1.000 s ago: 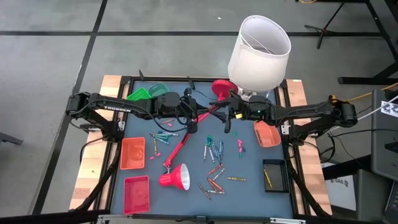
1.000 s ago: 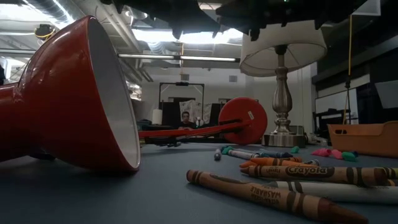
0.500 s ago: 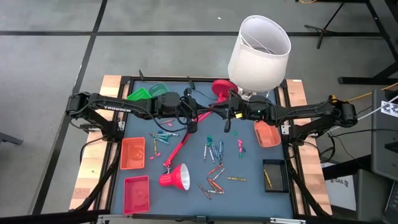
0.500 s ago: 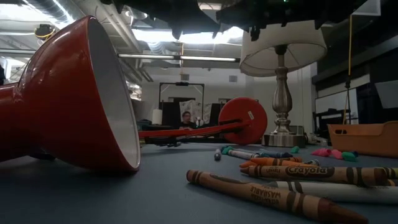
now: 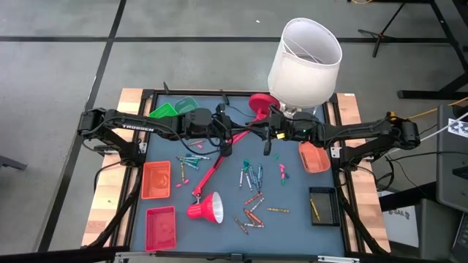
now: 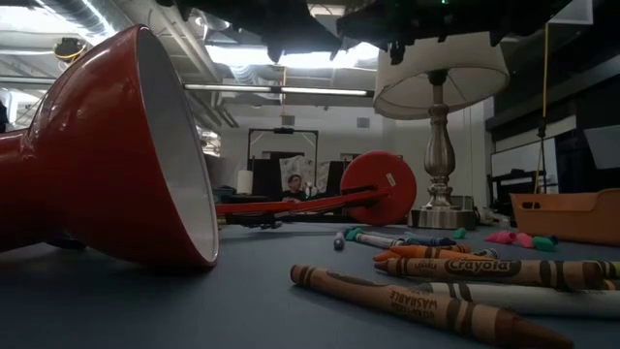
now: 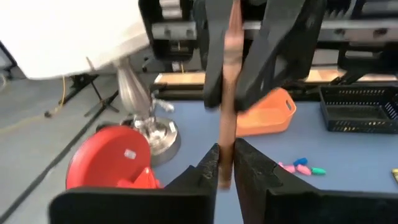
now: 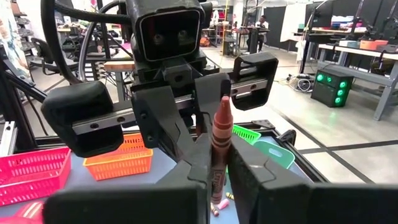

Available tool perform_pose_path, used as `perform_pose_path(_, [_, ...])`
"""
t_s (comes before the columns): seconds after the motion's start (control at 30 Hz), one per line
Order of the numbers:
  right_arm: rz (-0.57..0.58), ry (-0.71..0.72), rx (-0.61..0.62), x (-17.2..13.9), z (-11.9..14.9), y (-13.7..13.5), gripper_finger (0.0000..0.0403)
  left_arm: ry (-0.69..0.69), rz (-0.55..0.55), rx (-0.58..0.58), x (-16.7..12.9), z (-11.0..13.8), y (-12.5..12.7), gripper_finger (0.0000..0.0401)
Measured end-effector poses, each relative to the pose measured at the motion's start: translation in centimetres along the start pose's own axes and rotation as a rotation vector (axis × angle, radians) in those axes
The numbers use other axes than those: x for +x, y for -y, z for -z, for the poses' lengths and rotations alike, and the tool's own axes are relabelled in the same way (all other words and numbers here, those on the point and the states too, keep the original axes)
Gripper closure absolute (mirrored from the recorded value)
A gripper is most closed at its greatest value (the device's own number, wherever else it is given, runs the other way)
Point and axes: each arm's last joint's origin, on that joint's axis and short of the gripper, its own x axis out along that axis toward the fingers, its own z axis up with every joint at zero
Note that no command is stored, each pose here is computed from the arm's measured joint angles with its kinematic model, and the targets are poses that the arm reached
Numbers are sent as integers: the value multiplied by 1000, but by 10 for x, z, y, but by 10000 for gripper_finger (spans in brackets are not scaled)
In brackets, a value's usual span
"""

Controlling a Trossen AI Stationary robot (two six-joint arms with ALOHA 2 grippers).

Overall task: Sort crayons
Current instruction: Put the brown crayon into the right orange bin

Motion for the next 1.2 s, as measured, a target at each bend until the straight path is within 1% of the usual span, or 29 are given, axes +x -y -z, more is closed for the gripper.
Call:
perform_pose_path(0.1, [0, -10, 0, -1, 0, 0, 390, -25, -11, -12, 0, 3, 0, 342])
perform_pose_path(0.2, [15, -58, -3, -5, 1, 1, 391, -47, -40, -8, 0, 5, -1, 319])
perform_pose_path(0.3, [52, -109, -2, -13, 0, 2, 377, -90, -86, -4, 0, 9, -6, 304])
perform_pose_path(0.4, [89, -187, 17, -26, -1, 4, 369, -158, -105, -2, 1, 16, -14, 297])
perform_pose_path(0.53, [112, -294, 57, -43, -1, 5, 375, -269, -149, -52, 0, 28, -30, 297])
perform_pose_path(0.63, [123, -386, 91, -55, 2, 5, 384, -368, -188, -63, -3, 38, -44, 303])
perform_pose_path(0.77, [148, -521, 151, -68, 11, 5, 381, -499, -241, -85, -9, 51, -65, 312])
perform_pose_path(0.97, [214, -761, 243, -85, 29, 6, 373, -688, -335, -175, -23, 71, -95, 324])
perform_pose_path(1.2, [285, -997, 347, -103, 44, 5, 376, -841, -417, -262, -39, 86, -121, 336])
